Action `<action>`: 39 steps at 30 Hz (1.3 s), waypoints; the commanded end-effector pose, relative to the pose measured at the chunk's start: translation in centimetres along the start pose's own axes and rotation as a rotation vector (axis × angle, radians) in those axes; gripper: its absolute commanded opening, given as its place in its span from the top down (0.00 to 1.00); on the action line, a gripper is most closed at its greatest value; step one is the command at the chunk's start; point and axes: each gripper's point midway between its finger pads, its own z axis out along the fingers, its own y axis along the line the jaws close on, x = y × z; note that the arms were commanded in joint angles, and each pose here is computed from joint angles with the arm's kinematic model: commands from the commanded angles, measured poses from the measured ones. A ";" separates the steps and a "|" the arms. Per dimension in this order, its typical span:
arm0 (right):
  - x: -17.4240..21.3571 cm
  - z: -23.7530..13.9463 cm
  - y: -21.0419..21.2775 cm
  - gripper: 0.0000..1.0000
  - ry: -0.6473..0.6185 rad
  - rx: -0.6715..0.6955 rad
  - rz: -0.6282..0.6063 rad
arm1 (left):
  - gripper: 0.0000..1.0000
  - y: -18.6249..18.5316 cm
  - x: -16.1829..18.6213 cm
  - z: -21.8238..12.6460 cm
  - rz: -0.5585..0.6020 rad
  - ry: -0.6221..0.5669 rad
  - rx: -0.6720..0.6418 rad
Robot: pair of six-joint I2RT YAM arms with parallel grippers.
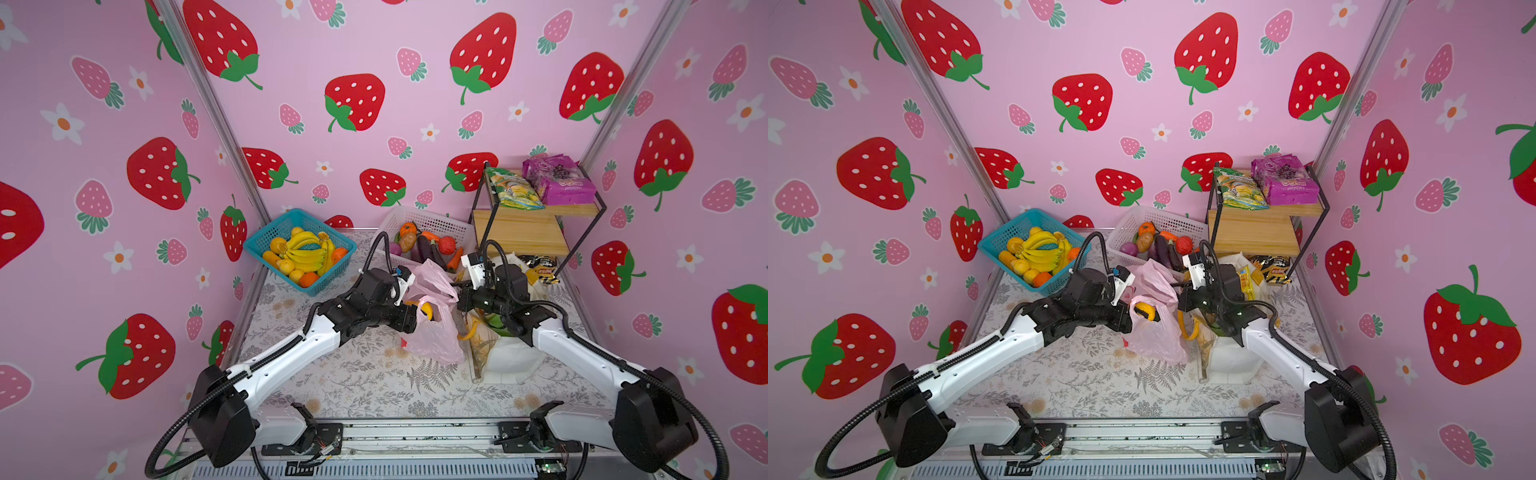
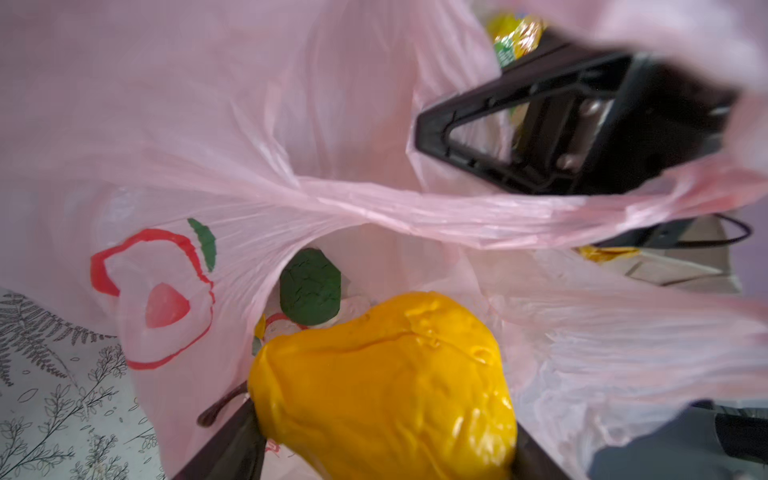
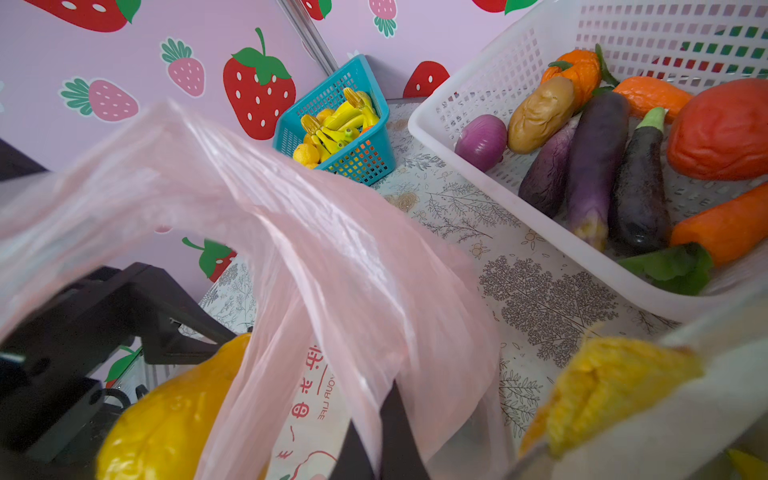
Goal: Place the mixed food into the grocery bags and tie them
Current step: 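Carry the orange mango with the left gripper into the pink bag, then open the left gripper to release the mango inside the bag, then move the left gripper back over the teal basket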
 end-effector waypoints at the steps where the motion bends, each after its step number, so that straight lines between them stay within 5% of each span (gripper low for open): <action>1: -0.2 -0.4 0.0 1.00 -0.003 0.004 -0.009 | 0.27 0.6 1.1 0.8 0.054 0.089 -0.036; 6: -0.1 -0.3 -0.3 1.00 0.000 0.018 -0.013 | 0.22 1.3 2.6 3.3 0.054 0.158 -0.048; 15: 0.3 -0.1 -0.9 1.00 0.011 0.041 -0.014 | 0.05 0.9 1.6 2.7 0.079 0.087 -0.039; 26: 0.3 -0.2 -1.1 1.00 0.005 0.055 -0.020 | 0.08 1.4 -0.7 -2.1 0.059 -0.070 -0.078; 33: 0.2 -0.3 -1.2 1.00 0.001 0.060 -0.021 | 0.12 8.7 -3.8 -10.4 -0.238 -0.417 -0.225; 39: 0.3 -0.3 -1.1 1.00 -0.002 0.049 -0.017 | 0.14 19.6 -3.3 -15.6 -0.485 -0.523 -0.612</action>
